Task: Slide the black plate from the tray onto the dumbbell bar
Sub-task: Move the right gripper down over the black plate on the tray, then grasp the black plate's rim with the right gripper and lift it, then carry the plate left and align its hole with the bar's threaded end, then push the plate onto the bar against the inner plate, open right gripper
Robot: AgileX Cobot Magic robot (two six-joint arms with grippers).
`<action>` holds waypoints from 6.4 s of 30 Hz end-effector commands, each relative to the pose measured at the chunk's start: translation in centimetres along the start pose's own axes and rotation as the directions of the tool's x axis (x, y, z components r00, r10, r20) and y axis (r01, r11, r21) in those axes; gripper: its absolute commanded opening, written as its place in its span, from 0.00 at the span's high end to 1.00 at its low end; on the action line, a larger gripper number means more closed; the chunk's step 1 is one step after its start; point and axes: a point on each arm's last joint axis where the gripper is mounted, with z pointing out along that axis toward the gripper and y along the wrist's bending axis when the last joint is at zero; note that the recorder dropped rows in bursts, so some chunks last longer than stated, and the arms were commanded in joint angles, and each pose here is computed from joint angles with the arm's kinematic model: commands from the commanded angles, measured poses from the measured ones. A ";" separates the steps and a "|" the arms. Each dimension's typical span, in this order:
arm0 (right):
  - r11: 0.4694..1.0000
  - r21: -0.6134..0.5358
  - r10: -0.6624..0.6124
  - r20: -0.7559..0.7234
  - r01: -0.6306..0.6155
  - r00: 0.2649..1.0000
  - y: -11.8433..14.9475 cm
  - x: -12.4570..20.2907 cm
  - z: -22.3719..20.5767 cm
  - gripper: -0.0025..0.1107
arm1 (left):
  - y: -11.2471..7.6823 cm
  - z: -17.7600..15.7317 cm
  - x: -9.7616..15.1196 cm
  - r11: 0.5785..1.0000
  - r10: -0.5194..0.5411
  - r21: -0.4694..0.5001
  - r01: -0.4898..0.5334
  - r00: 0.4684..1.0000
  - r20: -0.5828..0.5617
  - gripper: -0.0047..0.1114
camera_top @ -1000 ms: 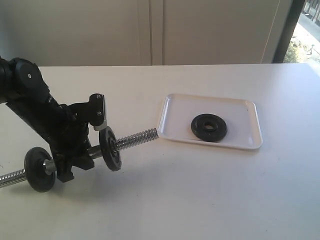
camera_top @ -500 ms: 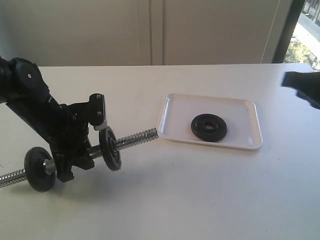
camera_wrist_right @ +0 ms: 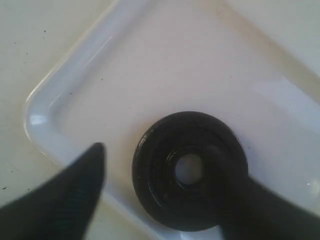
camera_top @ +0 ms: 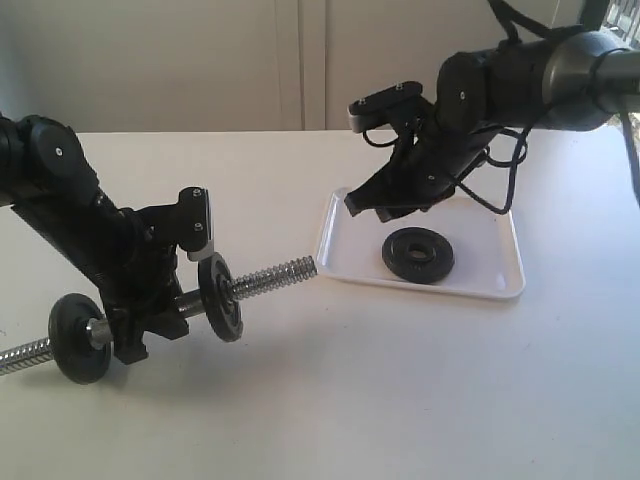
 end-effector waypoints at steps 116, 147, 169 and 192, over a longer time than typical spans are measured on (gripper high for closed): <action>0.387 -0.875 0.390 -0.132 -0.292 0.911 0.4 5.2 -0.4 0.98 | -0.1 -2.0 -1.3 0.998 -0.046 -0.026 0.049 0.995 0.090 0.96; 0.314 -0.878 0.424 -0.211 -0.361 0.881 2.4 6.9 1.1 0.98 | 0.0 -2.1 -1.5 0.996 -0.084 -0.029 0.088 0.989 0.121 0.96; 0.245 -0.925 0.360 -0.193 -0.292 0.913 9.3 6.0 0.6 0.98 | 0.1 -2.1 -1.8 0.992 -0.121 -0.024 0.126 0.980 0.156 0.96; 0.243 -0.927 0.355 -0.189 -0.285 0.916 11.0 5.9 0.6 0.17 | 0.1 -2.1 -1.8 0.992 -0.121 -0.024 0.126 0.980 0.156 0.96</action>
